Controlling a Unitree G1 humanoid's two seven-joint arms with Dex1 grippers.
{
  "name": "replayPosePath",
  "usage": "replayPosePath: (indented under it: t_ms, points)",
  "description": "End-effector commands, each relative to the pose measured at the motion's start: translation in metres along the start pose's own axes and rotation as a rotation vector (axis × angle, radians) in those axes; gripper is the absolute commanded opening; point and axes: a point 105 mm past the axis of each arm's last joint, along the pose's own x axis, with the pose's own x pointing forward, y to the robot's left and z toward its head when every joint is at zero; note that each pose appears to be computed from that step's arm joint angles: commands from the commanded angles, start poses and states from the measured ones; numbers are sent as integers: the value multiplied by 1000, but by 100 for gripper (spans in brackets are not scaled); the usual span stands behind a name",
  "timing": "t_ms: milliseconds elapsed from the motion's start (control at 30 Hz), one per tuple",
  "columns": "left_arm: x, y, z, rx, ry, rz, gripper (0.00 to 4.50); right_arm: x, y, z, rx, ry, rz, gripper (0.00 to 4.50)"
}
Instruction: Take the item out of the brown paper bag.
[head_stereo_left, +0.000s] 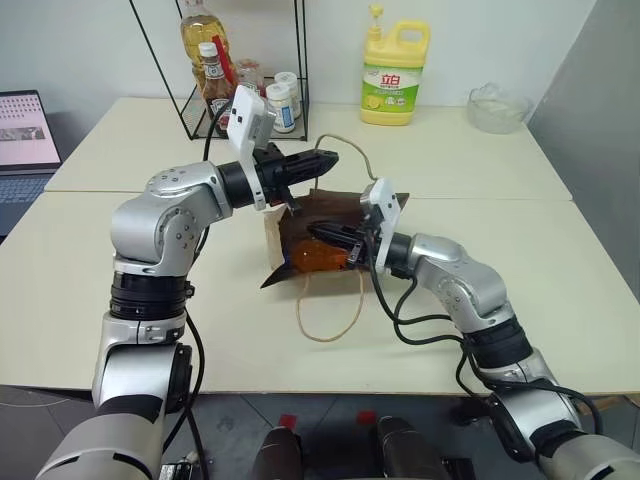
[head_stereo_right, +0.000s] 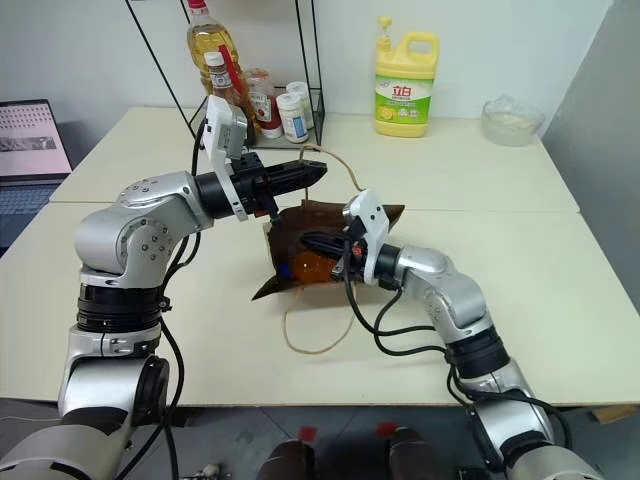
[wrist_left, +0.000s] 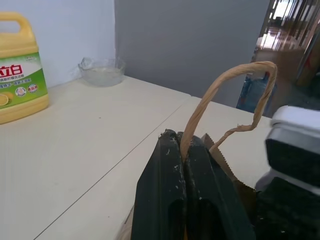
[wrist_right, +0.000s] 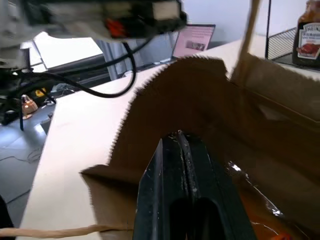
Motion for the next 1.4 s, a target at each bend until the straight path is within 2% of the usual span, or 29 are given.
replayPosePath:
  t_ms: [33,133,267,433,467,567,667,900,1000,1167,1367,1400]
  points:
    - [0,-6,15,48,-53,-18,0,2,-7,-2,-109,74,-54,4]
    - [0,-6,15,49,-54,-18,0,-7,-20,-18,-246,206,-130,4]
    - [0,-4,13,46,-53,-13,0,-22,-23,-32,-487,365,-97,4]
    - [3,-6,11,44,-55,-19,0,-26,-26,-38,-665,452,-69,4]
    - [3,-5,12,44,-56,-19,0,-26,-26,-37,-688,456,-58,19]
    - [3,-4,13,45,-57,-17,0,-26,-25,-38,-746,480,-28,96]
    - [3,-3,14,47,-57,-17,0,-26,-24,-41,-799,517,8,200]
    - [2,-3,14,47,-56,-11,0,-29,-17,-53,-728,571,101,446]
    - [1,-3,14,47,-57,-9,0,-31,-20,-60,-710,596,103,449]
    - [2,-5,12,40,-59,-10,0,-30,-50,-77,-740,670,-26,449]
    - [1,-5,12,42,-58,-8,0,-34,-63,-75,-792,695,-69,449]
    - [1,-5,12,43,-58,-7,0,-34,-62,-73,-795,686,-65,411]
